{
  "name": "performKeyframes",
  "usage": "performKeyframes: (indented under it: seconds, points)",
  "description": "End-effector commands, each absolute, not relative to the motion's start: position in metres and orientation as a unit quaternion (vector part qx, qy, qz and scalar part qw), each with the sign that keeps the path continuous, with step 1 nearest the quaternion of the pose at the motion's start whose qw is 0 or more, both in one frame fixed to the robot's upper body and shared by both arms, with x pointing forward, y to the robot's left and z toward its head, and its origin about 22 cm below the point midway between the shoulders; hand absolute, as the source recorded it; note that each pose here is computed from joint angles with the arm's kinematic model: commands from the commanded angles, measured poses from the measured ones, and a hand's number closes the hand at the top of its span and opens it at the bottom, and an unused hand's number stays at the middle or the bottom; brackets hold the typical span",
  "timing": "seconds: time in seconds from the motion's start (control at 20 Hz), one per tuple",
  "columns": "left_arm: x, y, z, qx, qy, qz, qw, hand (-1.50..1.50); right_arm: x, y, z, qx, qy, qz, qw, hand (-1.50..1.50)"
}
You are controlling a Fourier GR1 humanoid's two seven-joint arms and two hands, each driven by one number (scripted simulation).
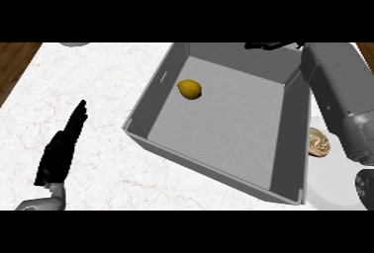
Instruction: Pick the lemon from the plate and place it in the cardboard box
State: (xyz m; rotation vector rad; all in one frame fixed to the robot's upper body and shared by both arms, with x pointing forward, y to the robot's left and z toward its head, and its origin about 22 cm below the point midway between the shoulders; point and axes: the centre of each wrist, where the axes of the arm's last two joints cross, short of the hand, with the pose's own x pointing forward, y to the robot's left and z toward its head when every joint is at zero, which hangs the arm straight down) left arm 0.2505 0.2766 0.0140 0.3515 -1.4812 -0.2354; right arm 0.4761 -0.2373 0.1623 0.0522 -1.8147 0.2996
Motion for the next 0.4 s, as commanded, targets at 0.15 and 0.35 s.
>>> performKeyframes:
  seconds: [0.15,0.35]
  points:
    - [0.252,0.271,0.011,0.151,-0.676,-0.116,0.711,0.00,0.459,-0.336,0.172,0.008,-0.796,0.097,0.597,-1.50]
    - [0.260,0.276,0.016,0.147,-0.677,-0.116,0.712,0.00,0.445,-0.377,0.176,0.011,-0.797,0.117,0.592,-1.50]
